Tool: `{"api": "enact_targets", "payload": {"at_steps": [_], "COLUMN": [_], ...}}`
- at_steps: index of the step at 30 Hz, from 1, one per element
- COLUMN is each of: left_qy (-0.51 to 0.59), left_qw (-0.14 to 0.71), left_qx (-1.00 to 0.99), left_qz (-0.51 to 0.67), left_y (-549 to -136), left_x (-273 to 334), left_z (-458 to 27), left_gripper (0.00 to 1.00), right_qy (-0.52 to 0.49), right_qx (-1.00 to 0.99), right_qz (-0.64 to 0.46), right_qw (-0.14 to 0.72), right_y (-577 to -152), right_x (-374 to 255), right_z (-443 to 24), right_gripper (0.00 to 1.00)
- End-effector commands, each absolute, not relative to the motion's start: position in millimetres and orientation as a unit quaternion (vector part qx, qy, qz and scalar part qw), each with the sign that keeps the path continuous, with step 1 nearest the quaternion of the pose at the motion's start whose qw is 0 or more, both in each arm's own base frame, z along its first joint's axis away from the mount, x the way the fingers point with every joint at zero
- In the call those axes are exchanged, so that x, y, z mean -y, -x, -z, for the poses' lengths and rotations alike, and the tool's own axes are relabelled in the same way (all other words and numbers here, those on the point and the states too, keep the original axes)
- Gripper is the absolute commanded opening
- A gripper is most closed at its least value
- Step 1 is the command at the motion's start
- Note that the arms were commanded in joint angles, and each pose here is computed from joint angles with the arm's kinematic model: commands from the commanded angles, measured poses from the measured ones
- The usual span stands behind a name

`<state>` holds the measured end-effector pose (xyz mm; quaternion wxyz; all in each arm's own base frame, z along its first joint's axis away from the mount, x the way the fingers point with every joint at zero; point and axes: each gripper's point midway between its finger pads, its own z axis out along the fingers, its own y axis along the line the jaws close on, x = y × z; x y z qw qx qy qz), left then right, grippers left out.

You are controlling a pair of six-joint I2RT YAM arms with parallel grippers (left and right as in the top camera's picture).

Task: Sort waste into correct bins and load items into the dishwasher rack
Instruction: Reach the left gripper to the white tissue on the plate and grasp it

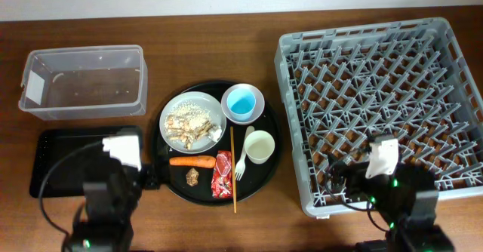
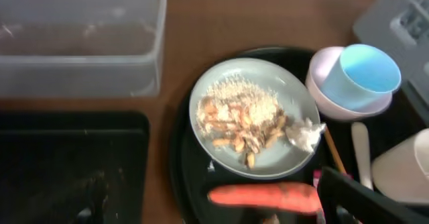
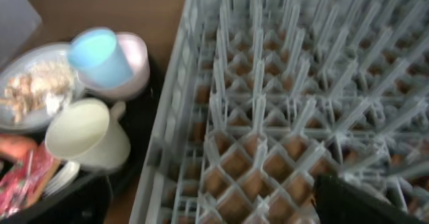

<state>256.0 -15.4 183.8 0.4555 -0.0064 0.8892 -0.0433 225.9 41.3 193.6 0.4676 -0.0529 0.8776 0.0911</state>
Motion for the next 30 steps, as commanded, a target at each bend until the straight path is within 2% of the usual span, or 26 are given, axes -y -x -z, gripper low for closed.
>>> {"api": "enact_targets", "payload": {"at_steps": [1, 5, 9, 13, 19, 30], "left_qy": [-0.008, -0.004, -0.002, 0.0, -0.039, -0.117], "left_qw": [0.39, 0.292, 0.249, 0.246, 0.275, 0.205], "left_qx": [-0.919, -0.955, -0.967, -0.968, -0.954, -0.963], "left_qz": [0.056, 0.055, 0.054, 0.058, 0.117, 0.132], "left_y": [-267.7, -266.1, -272.2, -285.5, -324.1, -348.7], "left_x": [23.5, 24.0, 24.1, 25.6, 60.2, 126.1], "left_z": [-197.1, -195.8, -185.1, -177.2, -172.1, -96.8], "left_gripper": [0.99, 0.99, 0.99, 0.99, 0.99, 0.99], "right_qy": [0.052, 0.039, 0.041, 0.033, 0.025, 0.025], "right_qx": [-0.902, -0.931, -0.947, -0.952, -0.954, -0.955], "right_qz": [-0.1, -0.081, -0.094, -0.073, -0.047, -0.046], "right_qw": [0.417, 0.353, 0.305, 0.294, 0.296, 0.292], "right_y": [-231.2, -239.3, -244.0, -245.3, -246.5, -248.1], "right_x": [-45.3, -38.9, -44.5, -37.1, -27.6, -27.7], "right_z": [-208.5, -211.3, -210.0, -204.0, -203.4, -201.3], "right_gripper": [0.99, 0.99, 0.99, 0.99, 0.99, 0.99]}}
